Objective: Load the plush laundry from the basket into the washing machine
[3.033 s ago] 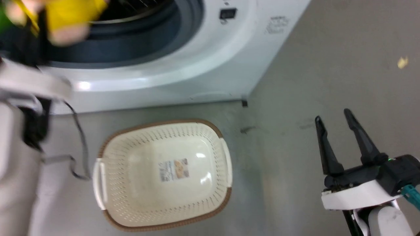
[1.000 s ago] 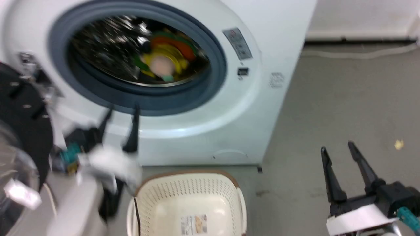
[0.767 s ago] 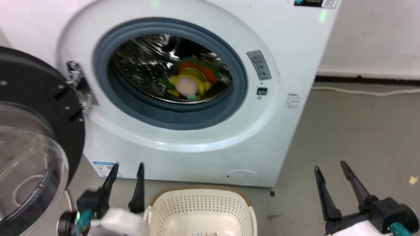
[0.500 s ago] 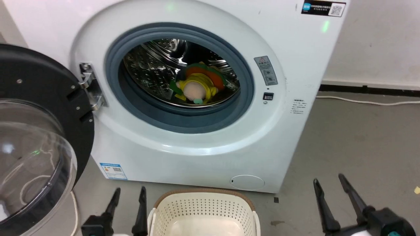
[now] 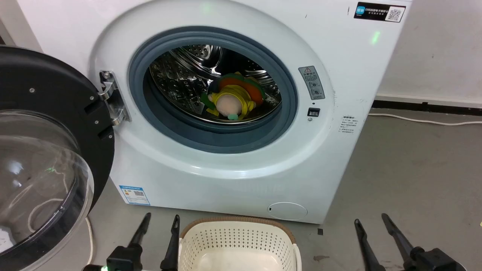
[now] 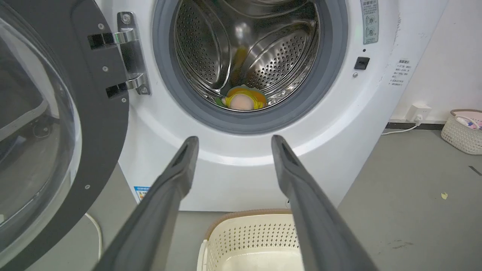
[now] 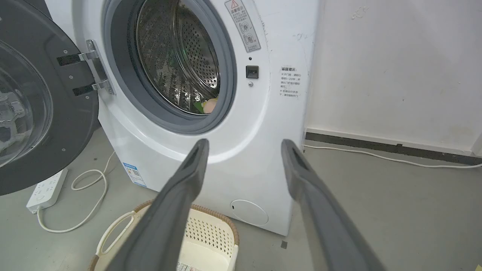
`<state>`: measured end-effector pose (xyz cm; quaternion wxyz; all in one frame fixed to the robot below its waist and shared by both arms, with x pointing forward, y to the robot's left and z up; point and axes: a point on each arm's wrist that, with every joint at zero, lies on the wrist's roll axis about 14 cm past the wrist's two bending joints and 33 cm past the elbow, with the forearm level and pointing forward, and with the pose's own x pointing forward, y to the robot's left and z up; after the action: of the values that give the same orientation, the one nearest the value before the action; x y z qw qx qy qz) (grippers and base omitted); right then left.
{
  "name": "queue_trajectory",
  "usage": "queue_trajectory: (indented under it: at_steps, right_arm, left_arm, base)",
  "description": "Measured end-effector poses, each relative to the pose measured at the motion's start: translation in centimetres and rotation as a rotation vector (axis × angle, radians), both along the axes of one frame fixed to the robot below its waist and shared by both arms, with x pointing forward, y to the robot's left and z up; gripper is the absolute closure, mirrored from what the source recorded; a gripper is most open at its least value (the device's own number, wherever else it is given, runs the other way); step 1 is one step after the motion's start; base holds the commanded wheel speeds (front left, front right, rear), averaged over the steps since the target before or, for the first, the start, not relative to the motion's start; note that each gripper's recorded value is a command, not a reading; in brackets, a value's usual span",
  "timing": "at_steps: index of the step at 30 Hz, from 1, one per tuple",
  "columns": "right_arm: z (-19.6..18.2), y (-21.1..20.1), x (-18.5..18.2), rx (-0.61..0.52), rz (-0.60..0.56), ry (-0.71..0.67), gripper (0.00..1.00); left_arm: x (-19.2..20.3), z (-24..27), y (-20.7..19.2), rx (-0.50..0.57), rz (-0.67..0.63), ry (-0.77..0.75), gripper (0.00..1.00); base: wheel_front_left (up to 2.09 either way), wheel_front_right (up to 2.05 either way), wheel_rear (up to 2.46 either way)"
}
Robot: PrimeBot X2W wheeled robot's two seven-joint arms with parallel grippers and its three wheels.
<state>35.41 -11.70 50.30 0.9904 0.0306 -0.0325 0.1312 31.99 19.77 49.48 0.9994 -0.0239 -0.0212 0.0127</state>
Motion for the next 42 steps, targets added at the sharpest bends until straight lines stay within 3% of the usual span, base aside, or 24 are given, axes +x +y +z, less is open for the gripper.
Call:
queue_trajectory:
  at_steps: [1,42]
  right_arm:
    - [0.0,0.0,0.0,0.0,0.0,0.001,1.0]
    - [-0.1,-1.2,0.2,-0.027,-0.038,0.039,1.0]
  left_arm:
    - [0.1,0.1,-0.1,0.005,-0.004,-0.003,1.0]
    - [1.4,0.5,-0.8,0.028,-0.02,0.026,1.0]
  base:
    - [0.0,0.0,0.0]
    - [0.0,0.0,0.0]
